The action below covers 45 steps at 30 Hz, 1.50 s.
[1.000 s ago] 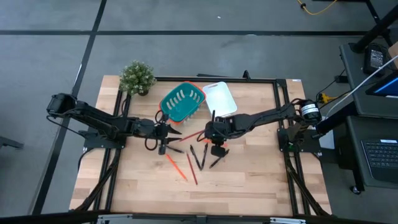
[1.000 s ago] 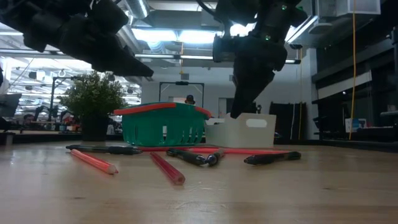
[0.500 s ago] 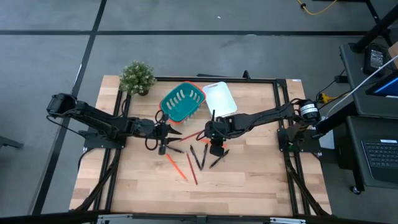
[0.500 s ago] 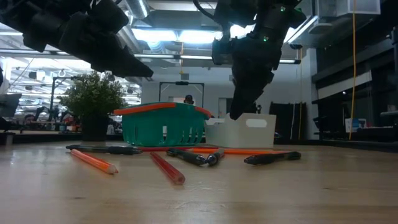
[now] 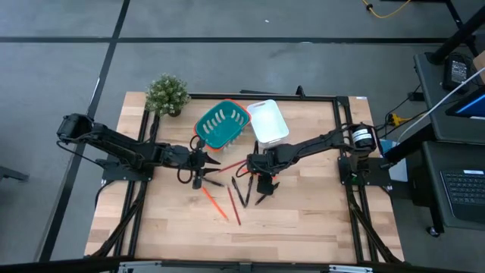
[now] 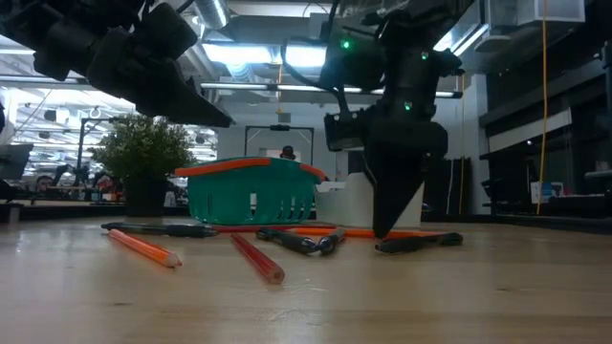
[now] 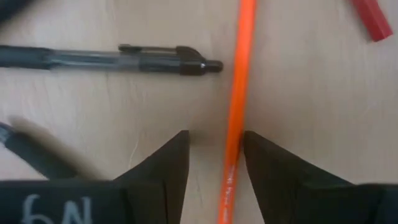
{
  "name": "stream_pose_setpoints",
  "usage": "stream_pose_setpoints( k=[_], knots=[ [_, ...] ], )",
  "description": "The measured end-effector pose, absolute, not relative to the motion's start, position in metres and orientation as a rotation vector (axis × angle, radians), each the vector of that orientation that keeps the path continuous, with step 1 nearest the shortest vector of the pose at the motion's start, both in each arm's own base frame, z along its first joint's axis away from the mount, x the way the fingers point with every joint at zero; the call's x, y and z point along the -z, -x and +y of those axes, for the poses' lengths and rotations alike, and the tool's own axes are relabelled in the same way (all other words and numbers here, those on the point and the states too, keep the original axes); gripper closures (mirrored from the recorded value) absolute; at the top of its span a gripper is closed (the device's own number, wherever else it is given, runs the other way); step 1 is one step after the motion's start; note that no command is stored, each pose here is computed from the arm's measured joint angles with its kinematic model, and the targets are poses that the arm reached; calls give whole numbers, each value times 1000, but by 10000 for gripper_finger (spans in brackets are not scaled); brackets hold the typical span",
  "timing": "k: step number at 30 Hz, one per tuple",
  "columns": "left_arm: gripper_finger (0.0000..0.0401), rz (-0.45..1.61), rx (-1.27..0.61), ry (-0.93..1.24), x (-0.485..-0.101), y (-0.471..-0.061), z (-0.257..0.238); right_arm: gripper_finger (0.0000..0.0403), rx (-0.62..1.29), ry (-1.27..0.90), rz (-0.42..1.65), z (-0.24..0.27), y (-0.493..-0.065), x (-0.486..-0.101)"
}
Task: Sort pens & pencils
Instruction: Put the orange pencil into the green basket
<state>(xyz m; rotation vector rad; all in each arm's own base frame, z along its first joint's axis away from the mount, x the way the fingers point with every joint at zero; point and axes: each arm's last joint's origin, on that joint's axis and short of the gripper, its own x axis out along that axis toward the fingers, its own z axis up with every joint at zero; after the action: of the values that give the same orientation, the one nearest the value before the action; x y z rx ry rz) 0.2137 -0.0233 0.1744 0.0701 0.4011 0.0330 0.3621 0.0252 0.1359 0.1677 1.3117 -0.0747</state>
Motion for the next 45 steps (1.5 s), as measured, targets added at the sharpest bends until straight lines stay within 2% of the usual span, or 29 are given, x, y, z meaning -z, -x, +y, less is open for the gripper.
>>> stream_pose_setpoints(
  k=[9,17,38,45],
  knots=[
    [307,403,-33,-71,-174,-214,-23,250,44,-127,1330,25,-363,-129],
    [307,403,-33,-71,-174,-214,-23,292,38,-125,1332,25,-363,-129],
    [307,402,-32,-71,-174,-214,-23,362,30,-130,1330,25,-364,-128],
    [307,402,-33,-71,-174,-214,-23,374,33,-129,1330,25,-363,-128]
  ],
)
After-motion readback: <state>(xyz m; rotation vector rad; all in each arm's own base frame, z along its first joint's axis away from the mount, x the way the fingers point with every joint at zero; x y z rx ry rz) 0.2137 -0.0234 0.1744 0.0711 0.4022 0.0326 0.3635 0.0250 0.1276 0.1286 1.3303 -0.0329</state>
